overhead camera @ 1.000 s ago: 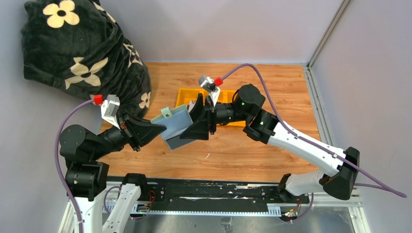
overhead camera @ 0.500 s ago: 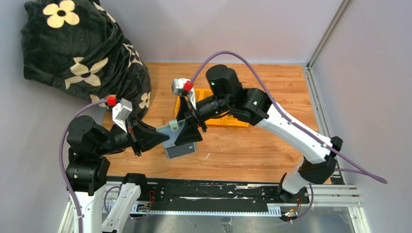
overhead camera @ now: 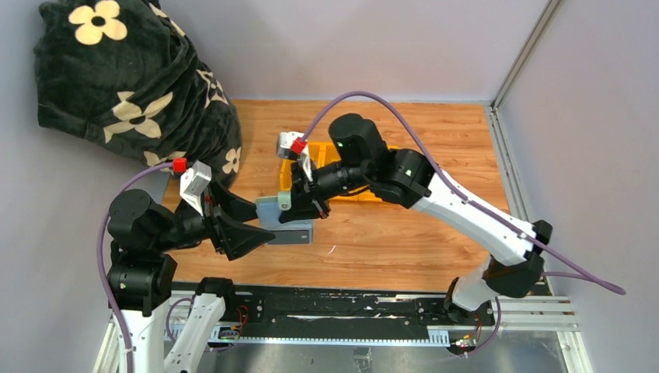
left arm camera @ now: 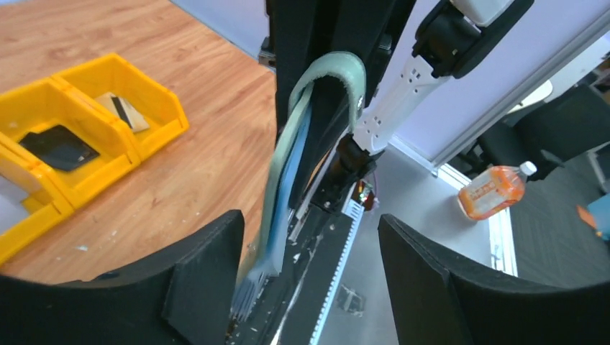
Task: Take the credit cards out of the card holder
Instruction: Remove the credit card from the card holder.
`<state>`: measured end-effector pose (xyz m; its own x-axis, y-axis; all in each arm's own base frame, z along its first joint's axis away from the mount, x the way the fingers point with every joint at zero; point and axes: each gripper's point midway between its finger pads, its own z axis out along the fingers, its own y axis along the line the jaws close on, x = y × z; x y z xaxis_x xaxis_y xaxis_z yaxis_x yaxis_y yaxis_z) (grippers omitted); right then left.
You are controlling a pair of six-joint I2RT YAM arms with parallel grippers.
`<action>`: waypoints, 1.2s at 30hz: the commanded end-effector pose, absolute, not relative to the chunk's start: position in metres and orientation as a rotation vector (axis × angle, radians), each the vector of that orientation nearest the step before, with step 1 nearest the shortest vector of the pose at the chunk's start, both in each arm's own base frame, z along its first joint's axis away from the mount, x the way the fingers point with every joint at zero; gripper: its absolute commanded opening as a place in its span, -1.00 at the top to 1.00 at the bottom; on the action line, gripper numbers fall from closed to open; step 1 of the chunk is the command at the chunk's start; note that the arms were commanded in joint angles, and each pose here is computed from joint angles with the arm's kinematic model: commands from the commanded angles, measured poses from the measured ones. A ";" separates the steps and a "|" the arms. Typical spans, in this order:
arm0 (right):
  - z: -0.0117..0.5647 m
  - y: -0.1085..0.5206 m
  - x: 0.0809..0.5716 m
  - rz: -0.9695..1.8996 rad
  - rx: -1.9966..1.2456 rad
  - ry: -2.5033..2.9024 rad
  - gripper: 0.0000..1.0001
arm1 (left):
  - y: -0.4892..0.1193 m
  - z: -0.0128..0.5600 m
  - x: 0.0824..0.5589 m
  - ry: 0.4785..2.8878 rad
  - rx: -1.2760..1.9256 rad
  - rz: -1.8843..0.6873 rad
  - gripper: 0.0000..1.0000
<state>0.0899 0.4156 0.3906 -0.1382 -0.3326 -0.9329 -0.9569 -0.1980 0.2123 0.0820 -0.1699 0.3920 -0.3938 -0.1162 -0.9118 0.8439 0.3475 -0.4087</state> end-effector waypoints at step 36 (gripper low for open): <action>0.470 0.383 0.105 1.592 -0.777 1.191 0.13 | -0.152 0.395 0.122 1.587 0.192 -1.178 0.90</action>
<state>0.1141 0.3855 0.4591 -0.3946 0.3562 -0.8470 -0.9127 -0.0451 0.4062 0.1042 -0.1645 0.4111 -0.4452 -0.4615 -0.7673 0.7106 0.3393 -0.6164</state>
